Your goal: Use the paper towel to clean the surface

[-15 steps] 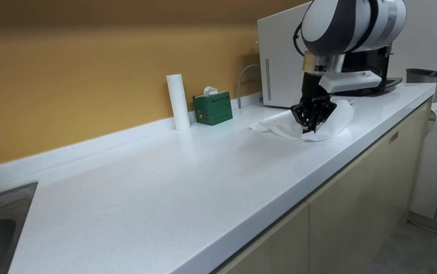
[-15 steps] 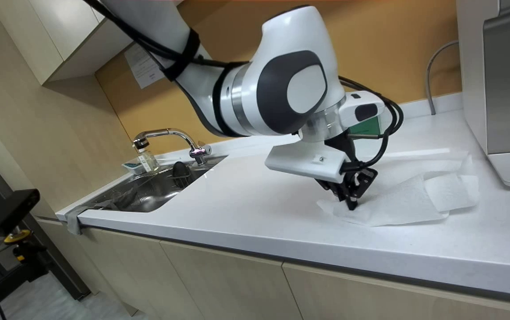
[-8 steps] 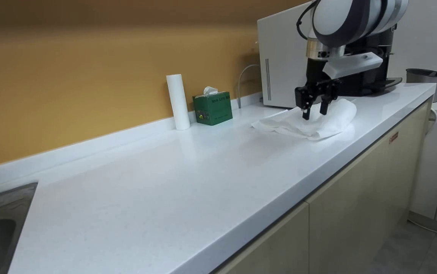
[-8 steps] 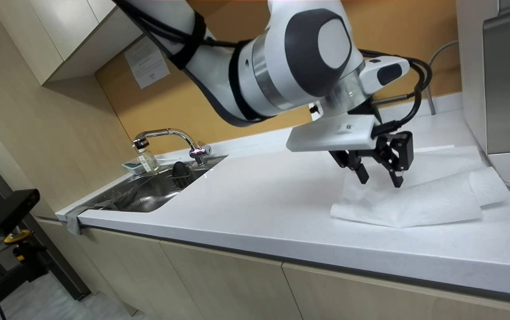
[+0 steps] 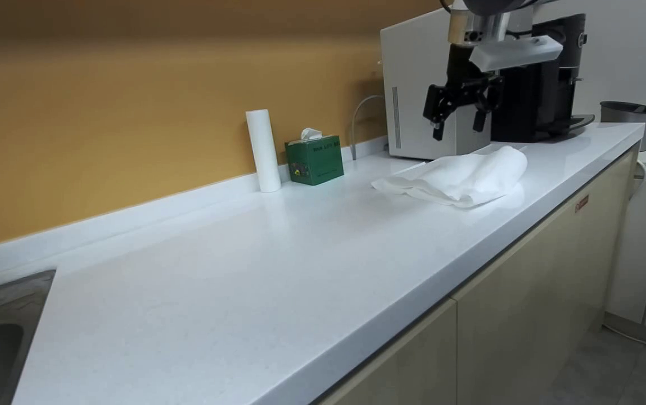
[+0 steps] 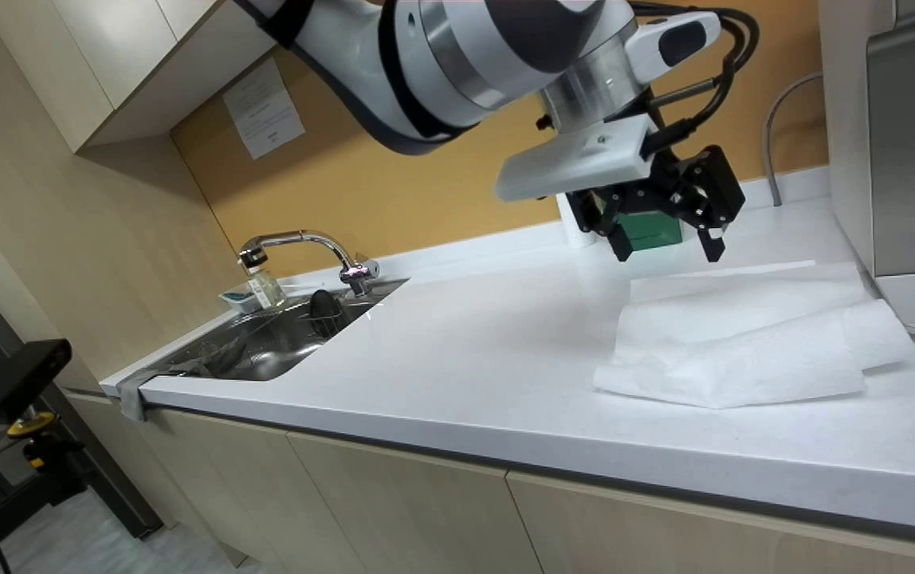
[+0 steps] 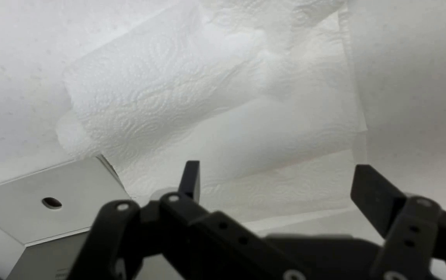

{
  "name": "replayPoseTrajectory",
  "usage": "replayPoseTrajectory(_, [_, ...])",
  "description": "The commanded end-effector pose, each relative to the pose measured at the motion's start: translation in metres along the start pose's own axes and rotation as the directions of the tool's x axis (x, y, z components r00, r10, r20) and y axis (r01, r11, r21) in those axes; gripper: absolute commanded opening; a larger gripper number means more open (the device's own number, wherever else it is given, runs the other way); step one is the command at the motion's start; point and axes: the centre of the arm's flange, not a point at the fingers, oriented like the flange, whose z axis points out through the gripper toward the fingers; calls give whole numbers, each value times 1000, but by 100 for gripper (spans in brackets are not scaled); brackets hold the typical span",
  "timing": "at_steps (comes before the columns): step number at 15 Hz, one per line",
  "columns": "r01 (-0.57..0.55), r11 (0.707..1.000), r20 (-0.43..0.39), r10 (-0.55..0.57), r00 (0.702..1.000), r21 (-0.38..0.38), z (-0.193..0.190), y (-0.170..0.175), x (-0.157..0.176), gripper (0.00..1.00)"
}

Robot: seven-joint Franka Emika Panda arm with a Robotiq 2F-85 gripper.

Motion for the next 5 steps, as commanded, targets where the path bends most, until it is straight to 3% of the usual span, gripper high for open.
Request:
replayPoseTrajectory(1, [-79,997,19,79,997,4,-20,-2,3,100])
replayPoseTrajectory(5, [-95,995,46,95,994,10,-20,-2,0,100])
